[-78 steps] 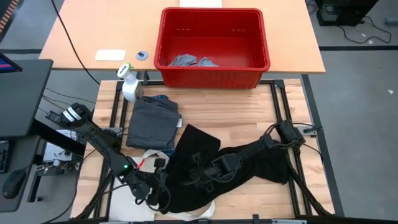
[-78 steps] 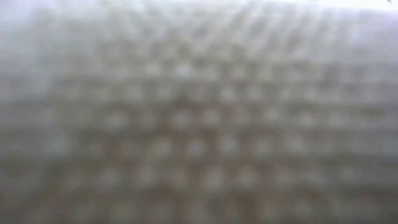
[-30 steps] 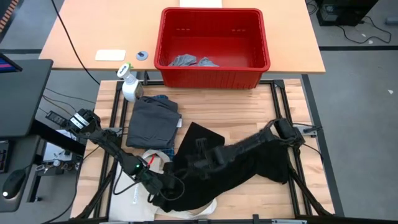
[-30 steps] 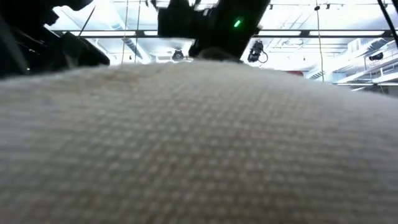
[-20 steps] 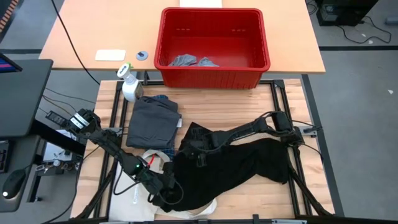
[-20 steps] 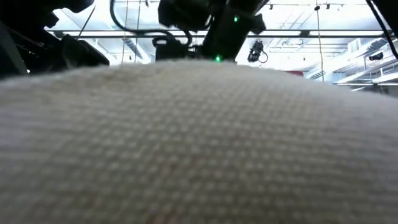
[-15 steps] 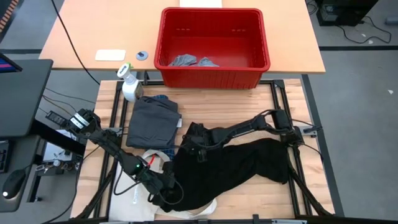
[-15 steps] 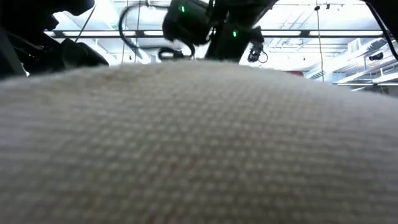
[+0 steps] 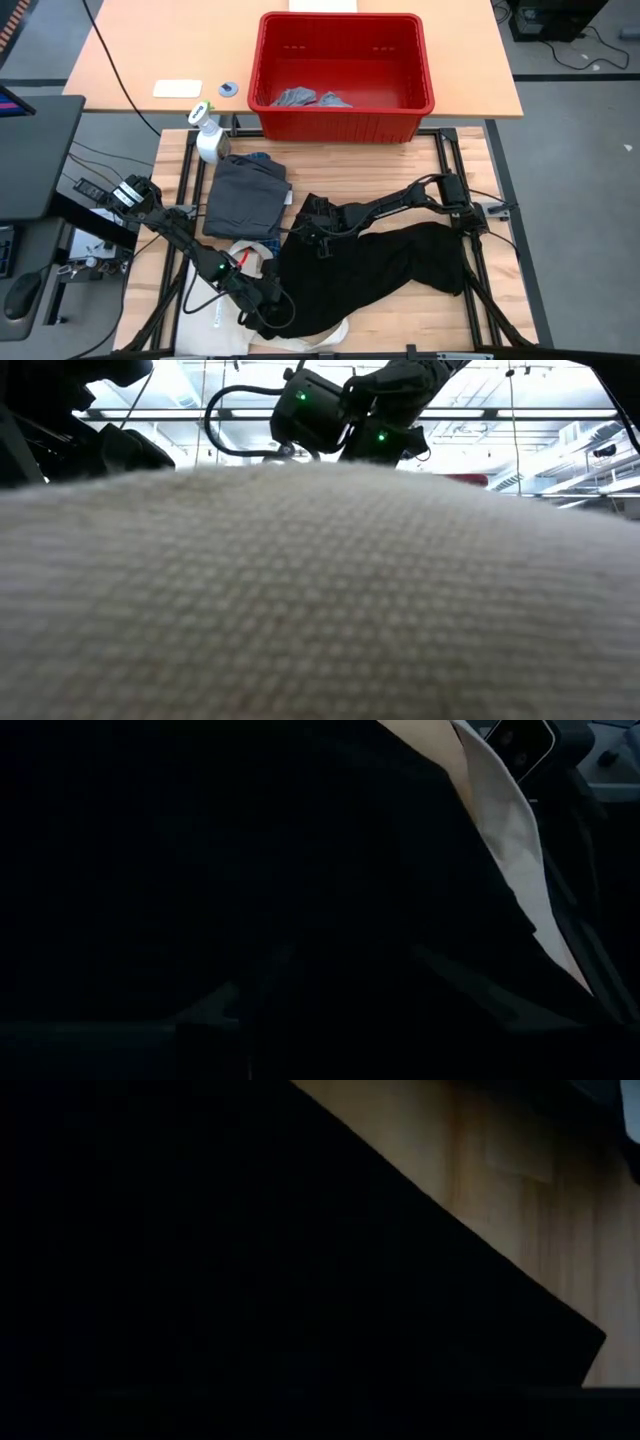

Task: Fold Laundry from Bin
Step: Fold the black shirt

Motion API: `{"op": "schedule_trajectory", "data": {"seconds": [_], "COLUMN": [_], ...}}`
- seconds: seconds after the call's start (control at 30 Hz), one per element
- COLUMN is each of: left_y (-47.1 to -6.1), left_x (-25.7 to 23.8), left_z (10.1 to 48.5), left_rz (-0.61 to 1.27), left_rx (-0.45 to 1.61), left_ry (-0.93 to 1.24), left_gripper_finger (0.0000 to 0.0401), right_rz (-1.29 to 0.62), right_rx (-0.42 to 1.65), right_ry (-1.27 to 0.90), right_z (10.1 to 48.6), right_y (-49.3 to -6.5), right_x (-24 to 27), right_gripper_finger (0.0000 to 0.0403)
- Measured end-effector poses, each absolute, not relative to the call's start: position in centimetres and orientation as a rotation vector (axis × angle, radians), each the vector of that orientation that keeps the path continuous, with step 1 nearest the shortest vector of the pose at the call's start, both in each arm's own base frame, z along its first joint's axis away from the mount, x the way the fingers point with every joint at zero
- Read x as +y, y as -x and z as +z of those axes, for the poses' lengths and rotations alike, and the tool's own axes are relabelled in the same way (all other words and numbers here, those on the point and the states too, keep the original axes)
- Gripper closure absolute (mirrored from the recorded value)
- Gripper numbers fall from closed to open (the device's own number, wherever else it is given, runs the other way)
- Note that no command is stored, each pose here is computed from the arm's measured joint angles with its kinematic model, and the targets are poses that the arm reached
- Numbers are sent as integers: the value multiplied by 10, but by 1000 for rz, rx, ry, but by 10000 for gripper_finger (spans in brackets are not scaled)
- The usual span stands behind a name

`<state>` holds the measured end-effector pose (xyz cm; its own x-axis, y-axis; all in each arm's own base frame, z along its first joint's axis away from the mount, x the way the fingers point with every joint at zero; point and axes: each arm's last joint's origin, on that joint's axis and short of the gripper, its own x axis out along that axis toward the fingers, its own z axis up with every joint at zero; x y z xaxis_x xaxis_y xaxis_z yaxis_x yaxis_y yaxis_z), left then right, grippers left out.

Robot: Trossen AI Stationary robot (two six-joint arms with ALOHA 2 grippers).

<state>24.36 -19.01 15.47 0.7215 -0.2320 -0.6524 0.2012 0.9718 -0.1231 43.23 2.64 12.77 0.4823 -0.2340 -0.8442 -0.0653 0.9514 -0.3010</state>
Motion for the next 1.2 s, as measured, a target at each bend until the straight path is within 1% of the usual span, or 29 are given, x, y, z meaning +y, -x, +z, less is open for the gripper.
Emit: {"op": "schedule_trajectory", "data": {"seconds": [0.07, 0.1, 0.13, 0.3, 0.43, 0.67, 0.9, 0.97, 1.03, 1.1, 1.2], "left_y": [-244, -244, -244, -243, -243, -242, -243, -243, -243, -243, -243], "left_x": [-190, -190, -190, -190, -189, -189, -189, -189, -189, -189, -189], "left_z": [155, 155, 155, 154, 153, 153, 153, 153, 153, 153, 154], "left_rz": [-239, -239, -239, -233, -228, -227, -227, -227, -227, -228, -228], "left_rx": [727, 727, 727, 736, 747, 747, 746, 746, 746, 744, 742], "left_ry": [44, 44, 45, 48, 49, 51, 52, 52, 52, 53, 54], "left_gripper_finger": [212, 212, 212, 212, 212, 212, 212, 212, 212, 212, 212], "right_rz": [-105, -106, -109, -141, -134, -190, -214, -183, -162, -148, -146], "right_rx": [1069, 1069, 1068, 1063, 1048, 986, 898, 874, 882, 895, 869], "right_ry": [311, 311, 313, 334, 338, 366, 386, 383, 356, 281, 127], "right_z": [127, 127, 127, 130, 143, 174, 194, 198, 196, 192, 182], "right_y": [-432, -432, -432, -431, -428, -421, -419, -420, -420, -420, -420], "right_x": [26, 26, 26, 30, 33, 41, 51, 54, 54, 45, 27], "right_gripper_finger": [371, 387, 392, 377, 395, 398, 400, 398, 388, 367, 324]}}
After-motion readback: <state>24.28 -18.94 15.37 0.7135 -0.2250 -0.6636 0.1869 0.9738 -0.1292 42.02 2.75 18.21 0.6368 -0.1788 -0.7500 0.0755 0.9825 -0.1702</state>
